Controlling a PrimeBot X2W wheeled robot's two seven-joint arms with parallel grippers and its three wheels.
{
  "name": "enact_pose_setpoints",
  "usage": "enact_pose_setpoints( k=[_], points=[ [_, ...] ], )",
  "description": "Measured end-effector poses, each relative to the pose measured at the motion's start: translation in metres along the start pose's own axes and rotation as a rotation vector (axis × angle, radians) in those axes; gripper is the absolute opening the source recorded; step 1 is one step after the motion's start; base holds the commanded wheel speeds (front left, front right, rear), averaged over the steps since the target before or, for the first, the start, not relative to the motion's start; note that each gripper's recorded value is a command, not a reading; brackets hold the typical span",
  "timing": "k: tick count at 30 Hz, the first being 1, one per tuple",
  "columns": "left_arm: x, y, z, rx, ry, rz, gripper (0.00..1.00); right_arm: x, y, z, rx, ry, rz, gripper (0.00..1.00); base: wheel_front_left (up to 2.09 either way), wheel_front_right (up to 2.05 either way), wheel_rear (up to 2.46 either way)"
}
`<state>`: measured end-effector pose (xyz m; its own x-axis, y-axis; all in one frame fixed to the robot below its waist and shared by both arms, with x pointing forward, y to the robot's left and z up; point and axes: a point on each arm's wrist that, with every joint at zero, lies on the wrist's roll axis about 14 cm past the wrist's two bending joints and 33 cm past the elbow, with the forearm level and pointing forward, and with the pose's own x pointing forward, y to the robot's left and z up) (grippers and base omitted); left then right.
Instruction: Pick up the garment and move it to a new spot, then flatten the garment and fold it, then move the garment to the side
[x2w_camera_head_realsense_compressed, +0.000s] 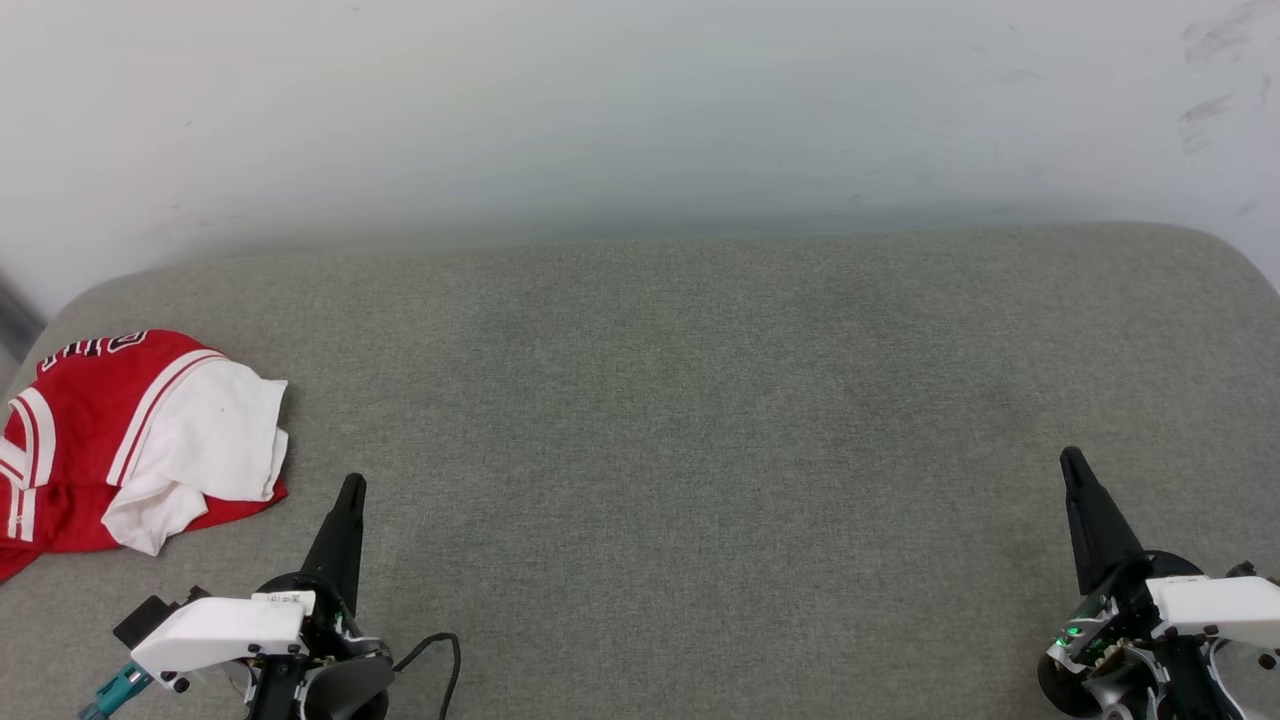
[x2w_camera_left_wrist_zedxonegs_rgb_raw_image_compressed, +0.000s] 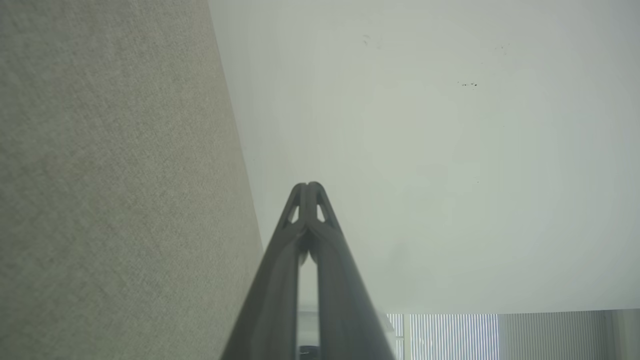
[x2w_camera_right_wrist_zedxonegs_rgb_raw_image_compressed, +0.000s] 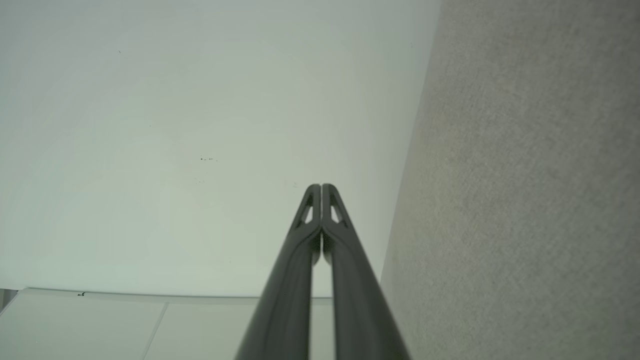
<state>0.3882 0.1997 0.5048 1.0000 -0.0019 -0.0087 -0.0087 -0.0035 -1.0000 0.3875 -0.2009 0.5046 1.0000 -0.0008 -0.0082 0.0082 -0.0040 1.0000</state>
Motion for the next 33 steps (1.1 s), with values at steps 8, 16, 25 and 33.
enact_pose_setpoints(
  k=[8, 16, 25, 33],
  points=[
    [0.0000, 0.0000, -0.0001, 0.000, 0.000, 0.000, 0.00, 0.0000, 0.0000, 0.0000, 0.000, 0.000, 0.000, 0.00, 0.00, 0.00, 0.00],
    [0.0000, 0.0000, 0.0000, 0.000, 0.000, 0.000, 0.00, 0.0000, 0.0000, 0.0000, 0.000, 0.000, 0.000, 0.00, 0.00, 0.00, 0.00],
    [0.0000, 0.0000, -0.0001, 0.000, 0.000, 0.000, 0.00, 0.0000, 0.0000, -0.0001, 0.000, 0.000, 0.000, 0.00, 0.00, 0.00, 0.00],
    [0.0000, 0.0000, -0.0001, 0.000, 0.000, 0.000, 0.00, 0.0000, 0.0000, -0.0001, 0.000, 0.000, 0.000, 0.00, 0.00, 0.00, 0.00]
  ],
)
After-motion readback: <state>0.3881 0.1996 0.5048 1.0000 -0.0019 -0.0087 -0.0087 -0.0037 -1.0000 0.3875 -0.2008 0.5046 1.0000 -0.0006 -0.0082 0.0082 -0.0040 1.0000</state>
